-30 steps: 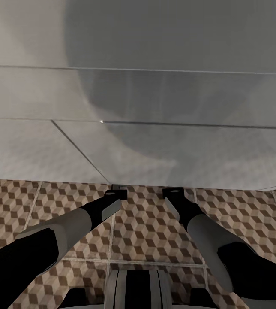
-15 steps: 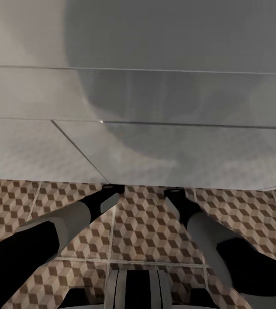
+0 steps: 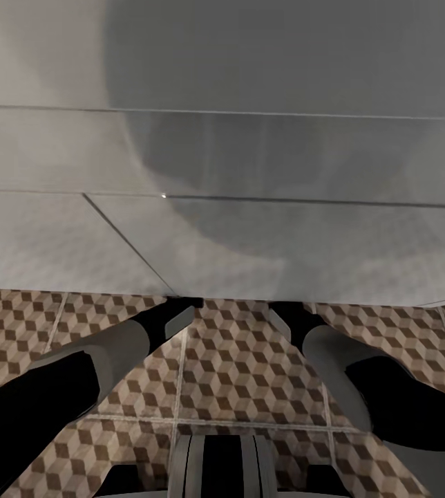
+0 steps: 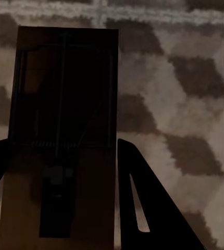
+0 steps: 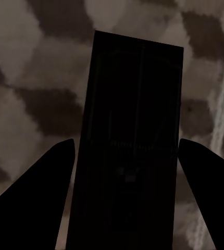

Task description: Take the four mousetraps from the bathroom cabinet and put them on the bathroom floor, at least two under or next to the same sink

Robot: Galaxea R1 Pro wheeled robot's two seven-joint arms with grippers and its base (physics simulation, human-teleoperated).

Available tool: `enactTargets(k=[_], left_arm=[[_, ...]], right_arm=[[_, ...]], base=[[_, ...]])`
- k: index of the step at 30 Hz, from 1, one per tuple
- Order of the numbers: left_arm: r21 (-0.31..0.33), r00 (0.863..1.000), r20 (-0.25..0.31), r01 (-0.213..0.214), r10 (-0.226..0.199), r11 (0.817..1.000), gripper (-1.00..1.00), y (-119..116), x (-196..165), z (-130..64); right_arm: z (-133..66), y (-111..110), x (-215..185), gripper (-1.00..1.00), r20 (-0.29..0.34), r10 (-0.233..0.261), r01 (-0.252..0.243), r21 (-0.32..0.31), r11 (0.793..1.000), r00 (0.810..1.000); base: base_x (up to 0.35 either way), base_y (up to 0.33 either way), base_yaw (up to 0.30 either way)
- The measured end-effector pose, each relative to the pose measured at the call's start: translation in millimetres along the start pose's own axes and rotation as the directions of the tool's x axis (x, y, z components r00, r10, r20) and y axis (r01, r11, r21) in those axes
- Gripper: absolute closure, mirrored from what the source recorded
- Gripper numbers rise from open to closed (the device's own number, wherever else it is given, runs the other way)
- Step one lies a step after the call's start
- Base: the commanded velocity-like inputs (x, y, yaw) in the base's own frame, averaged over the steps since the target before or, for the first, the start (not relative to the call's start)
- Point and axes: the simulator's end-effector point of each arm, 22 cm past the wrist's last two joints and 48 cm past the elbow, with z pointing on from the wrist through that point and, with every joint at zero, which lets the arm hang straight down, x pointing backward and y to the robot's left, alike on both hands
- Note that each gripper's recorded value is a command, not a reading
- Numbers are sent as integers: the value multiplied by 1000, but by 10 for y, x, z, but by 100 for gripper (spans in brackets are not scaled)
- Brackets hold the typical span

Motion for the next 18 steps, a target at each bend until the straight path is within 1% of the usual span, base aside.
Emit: enactTargets(k=[18], left_arm=[[2,1000,5,2,-2,1000,100,-18,-17,-4]], right_arm=[[-23,43,-66,100,15,-7,7,-6,1000,1000]], base=[[0,0,0]])
